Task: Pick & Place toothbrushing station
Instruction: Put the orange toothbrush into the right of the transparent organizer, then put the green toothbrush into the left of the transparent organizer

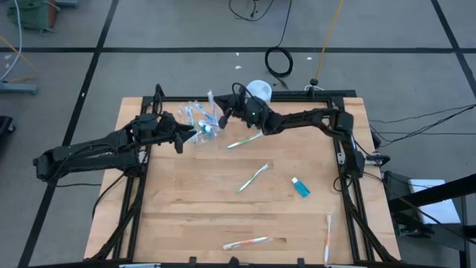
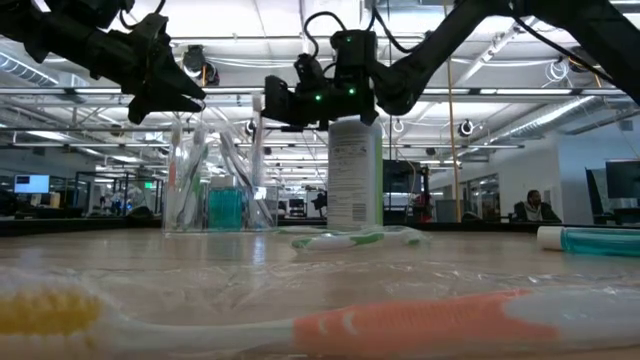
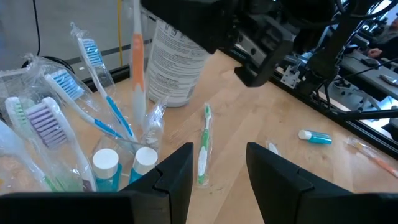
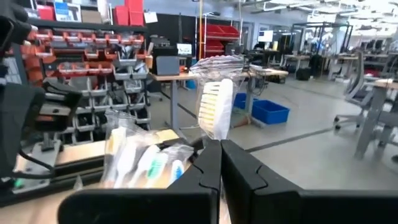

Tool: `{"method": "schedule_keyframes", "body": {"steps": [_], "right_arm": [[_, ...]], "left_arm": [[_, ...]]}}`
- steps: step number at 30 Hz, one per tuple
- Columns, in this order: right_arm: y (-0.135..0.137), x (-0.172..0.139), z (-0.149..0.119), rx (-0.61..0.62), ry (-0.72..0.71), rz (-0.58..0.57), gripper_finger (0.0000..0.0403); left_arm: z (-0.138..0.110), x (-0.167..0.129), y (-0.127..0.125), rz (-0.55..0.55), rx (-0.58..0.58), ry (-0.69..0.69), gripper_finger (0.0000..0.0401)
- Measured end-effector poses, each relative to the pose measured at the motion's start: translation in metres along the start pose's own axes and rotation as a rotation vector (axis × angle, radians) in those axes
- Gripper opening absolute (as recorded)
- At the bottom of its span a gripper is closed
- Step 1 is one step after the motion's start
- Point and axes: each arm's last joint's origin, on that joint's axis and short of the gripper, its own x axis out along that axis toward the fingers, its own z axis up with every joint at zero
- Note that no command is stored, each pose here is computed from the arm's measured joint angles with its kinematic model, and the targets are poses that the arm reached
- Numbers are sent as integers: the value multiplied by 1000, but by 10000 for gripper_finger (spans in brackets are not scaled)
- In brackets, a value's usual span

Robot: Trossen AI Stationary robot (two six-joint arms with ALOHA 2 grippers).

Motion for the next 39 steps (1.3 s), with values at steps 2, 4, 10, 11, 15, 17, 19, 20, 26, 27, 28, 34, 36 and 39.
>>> {"method": "schedule_keyframes", "body": {"steps": [2, 4, 10, 11, 15, 17, 19, 20, 26, 27, 28, 34, 36, 39], "right_arm": [[0, 0, -4, 22, 24, 0, 0], [1, 0, -6, 42, 45, 2, 0], [3, -1, -13, 24, 116, 2, 0], [4, -1, -14, 21, 128, 3, 0], [6, -2, -20, 37, 192, 7, 0], [8, -3, -22, 36, 219, 10, 0], [10, -4, -25, 33, 247, 13, 0], [11, -5, -26, 31, 262, 14, 0], [13, -7, -33, 18, 343, 21, 0], [13, -8, -34, 16, 351, 22, 0], [13, -8, -34, 15, 357, 22, 0], [13, -8, -36, 13, 365, 23, 2], [13, -8, -36, 13, 364, 23, 10], [13, -8, -36, 13, 368, 23, 28]], "left_arm": [[0, 0, 0, 0, 0, 0, 152], [0, 0, 0, 0, 0, 0, 152], [0, 0, 0, 0, 0, 1, 152], [0, 0, 0, 0, 0, 1, 152], [0, 0, 0, 0, 0, 1, 152], [0, 0, 0, 0, 0, 1, 152], [0, 0, 0, 0, 0, 1, 152], [0, 0, 0, 0, 0, 1, 152], [0, 0, 0, 0, 0, 2, 152], [0, 0, 0, 0, 0, 2, 152], [0, 0, 0, 0, 0, 1, 152], [0, 0, 0, 0, 0, 2, 152], [0, 0, 0, 0, 0, 2, 152], [0, 0, 0, 0, 0, 2, 152]]}}
